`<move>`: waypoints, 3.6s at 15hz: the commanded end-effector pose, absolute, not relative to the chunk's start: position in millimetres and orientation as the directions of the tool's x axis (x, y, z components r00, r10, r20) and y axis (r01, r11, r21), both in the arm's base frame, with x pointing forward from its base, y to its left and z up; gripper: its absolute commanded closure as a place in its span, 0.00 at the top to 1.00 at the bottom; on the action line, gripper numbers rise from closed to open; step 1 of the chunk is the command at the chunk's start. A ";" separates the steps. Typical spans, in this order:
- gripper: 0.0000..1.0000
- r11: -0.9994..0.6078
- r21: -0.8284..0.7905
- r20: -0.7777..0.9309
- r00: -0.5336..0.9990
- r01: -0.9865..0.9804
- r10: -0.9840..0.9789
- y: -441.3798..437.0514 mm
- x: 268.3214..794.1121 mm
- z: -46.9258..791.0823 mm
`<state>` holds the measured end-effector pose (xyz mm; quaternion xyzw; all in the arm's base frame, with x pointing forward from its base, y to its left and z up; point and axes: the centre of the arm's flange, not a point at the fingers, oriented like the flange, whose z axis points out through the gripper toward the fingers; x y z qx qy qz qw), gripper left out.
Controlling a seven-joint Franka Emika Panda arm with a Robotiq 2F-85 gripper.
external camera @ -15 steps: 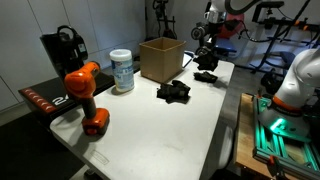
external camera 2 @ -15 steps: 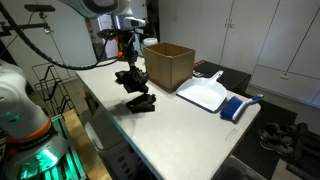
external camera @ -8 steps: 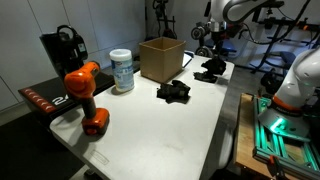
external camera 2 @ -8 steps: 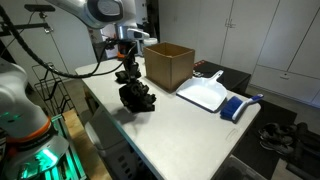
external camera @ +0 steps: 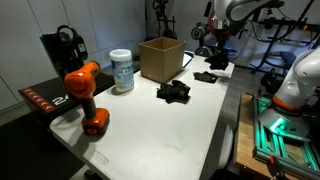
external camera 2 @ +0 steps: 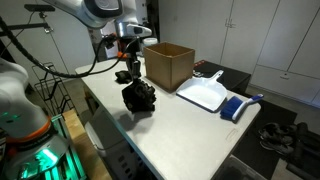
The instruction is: Move the gloves to the right one by one
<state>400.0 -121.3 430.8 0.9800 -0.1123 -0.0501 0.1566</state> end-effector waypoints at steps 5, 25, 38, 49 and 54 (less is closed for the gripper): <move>0.01 -0.927 0.327 -0.111 0.967 -0.182 -0.229 -88.9 426.9 349.7; 1.00 -0.991 -0.128 0.109 0.994 0.034 0.020 34.1 471.6 368.9; 0.70 -0.954 -0.254 -0.032 0.984 0.160 0.173 124.7 526.0 335.5; 0.00 -0.955 -0.258 -0.126 0.975 0.146 0.183 122.0 532.4 326.7; 0.00 -0.955 -0.263 -0.111 0.978 0.139 0.174 119.1 530.4 342.7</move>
